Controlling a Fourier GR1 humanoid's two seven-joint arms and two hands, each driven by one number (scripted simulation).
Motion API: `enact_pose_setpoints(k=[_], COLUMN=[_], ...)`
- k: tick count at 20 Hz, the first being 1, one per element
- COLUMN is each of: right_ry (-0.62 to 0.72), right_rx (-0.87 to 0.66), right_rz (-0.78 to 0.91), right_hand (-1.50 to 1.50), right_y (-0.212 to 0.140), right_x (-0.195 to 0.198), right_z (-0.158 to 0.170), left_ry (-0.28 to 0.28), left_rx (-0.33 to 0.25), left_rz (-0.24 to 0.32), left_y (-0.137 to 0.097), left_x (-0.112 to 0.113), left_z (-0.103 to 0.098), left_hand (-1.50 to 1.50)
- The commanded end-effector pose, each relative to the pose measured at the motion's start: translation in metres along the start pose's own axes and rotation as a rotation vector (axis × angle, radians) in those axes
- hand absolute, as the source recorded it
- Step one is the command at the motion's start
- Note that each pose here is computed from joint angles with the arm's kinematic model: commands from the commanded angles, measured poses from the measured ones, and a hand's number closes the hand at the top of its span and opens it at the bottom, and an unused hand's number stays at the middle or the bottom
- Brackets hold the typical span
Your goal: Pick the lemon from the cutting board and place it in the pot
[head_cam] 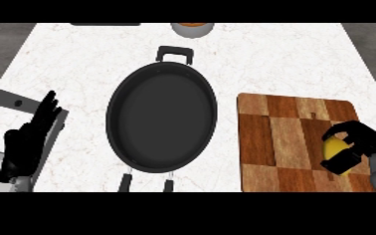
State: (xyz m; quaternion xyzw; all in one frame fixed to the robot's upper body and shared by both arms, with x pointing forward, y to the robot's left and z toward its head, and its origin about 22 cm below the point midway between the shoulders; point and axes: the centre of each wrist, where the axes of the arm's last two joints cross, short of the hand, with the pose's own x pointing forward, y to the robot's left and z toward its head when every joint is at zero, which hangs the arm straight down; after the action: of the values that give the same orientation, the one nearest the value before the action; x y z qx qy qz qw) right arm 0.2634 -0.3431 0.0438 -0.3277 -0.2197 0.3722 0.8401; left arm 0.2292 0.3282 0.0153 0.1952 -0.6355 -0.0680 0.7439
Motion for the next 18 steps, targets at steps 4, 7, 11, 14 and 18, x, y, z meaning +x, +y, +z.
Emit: enact_pose_setpoints(k=[4, 7, 11, 14, 18], right_ry=[-0.013, -0.46, -0.811, -0.904, -0.931], right_rx=[0.005, 0.012, 0.007, -0.041, -0.211], right_rz=[-0.014, 0.201, 0.392, 0.467, 0.518], right_hand=[1.5, 1.5, 1.5, 1.5, 1.5], right_y=[0.025, 0.082, 0.128, 0.169, 0.197], right_x=[0.012, 0.117, 0.18, 0.216, 0.217], right_z=[0.002, 0.071, 0.144, 0.194, 0.226], left_ry=[0.016, -0.008, -0.043, -0.05, -0.026], left_rx=[0.003, -0.046, -0.125, -0.128, -0.09], left_rz=[0.004, -0.013, -0.019, -0.016, -0.022], left_y=[0.009, -0.004, -0.022, -0.021, -0.017], left_x=[0.003, 0.011, 0.016, 0.02, 0.016], left_z=[-0.003, -0.007, -0.009, -0.012, -0.014], left_hand=[0.0, 0.0, 0.0, 0.0, 0.0])
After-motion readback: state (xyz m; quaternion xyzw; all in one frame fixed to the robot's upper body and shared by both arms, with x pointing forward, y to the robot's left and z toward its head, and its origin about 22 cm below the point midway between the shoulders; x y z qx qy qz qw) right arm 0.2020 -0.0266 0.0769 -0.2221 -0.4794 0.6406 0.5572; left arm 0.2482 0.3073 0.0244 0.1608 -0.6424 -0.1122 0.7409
